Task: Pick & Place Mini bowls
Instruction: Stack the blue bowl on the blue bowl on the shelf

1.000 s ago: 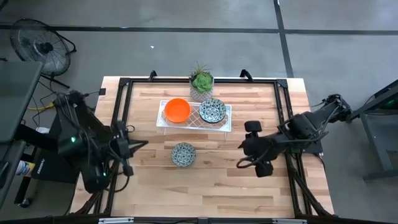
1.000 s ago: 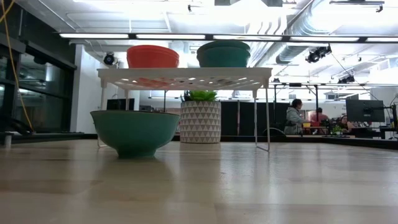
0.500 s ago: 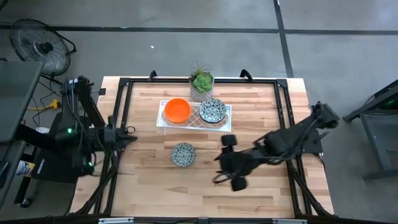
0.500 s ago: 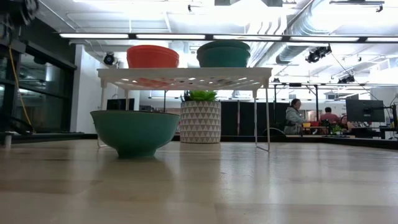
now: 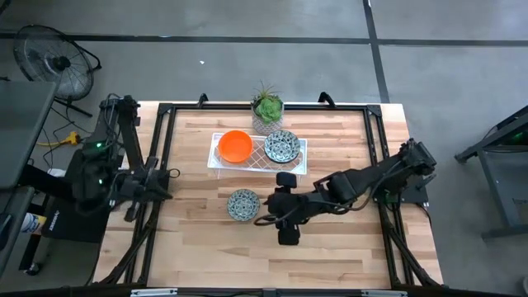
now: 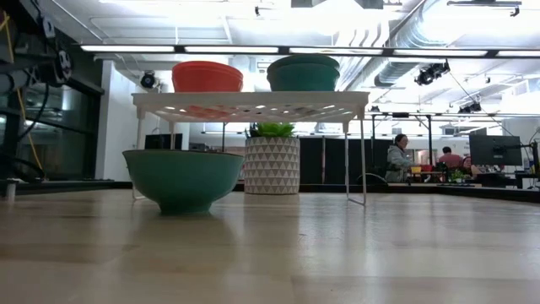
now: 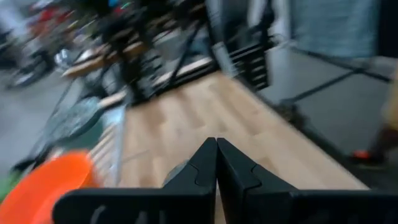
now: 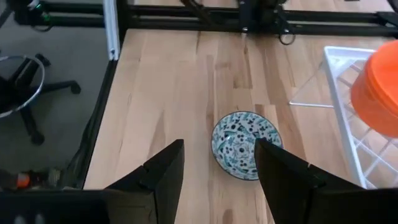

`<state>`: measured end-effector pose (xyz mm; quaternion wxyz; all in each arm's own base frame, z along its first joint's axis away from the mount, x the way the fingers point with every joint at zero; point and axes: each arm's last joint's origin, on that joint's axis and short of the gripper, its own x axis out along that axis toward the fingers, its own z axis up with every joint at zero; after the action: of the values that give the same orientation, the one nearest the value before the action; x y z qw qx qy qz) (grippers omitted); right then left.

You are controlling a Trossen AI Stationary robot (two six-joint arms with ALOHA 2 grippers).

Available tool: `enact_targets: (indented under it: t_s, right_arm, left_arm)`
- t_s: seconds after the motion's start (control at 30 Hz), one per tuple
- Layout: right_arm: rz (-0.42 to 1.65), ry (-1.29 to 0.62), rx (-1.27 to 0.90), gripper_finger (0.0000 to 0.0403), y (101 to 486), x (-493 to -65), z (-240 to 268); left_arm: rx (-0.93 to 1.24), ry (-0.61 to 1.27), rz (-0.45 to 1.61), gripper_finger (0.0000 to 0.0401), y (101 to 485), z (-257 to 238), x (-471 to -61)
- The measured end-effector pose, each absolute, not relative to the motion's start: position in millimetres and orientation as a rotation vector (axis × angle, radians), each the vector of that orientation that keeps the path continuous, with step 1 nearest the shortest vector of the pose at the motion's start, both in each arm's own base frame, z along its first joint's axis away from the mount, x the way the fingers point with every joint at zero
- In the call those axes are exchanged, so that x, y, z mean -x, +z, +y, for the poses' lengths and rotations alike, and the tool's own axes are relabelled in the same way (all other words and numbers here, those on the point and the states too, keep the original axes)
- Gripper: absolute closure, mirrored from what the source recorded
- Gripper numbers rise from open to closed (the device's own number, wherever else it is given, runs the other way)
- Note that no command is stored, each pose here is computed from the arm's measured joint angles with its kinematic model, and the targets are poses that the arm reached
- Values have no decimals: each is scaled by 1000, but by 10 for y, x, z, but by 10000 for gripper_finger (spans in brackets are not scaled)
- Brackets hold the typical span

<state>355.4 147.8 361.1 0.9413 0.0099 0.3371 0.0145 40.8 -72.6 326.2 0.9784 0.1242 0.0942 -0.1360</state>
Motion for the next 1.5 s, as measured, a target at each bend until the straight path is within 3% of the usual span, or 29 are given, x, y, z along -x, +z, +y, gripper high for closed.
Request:
enact_targets:
  t_s: [0.43,0.73,1.13,1.37,1.5]
  right_arm:
    - [648,-73,-48,219,3631,-3609,1363]
    - [661,-62,-51,219,3530,-3708,1365]
    - [690,-22,-37,219,3431,-3766,1413]
    - [696,-3,-30,219,3395,-3766,1490]
    - [728,12,-22,219,3302,-3804,1525]
  left_arm:
    - [-429,-559,-37,401,3503,-815,-452]
    - [-491,-562,-237,401,3678,-671,-506]
    - [-451,-505,-143,401,3290,-436,-485]
    - [-294,-419,-192,401,2863,-213,-344]
    - [-322,-440,-111,401,2624,-306,-429]
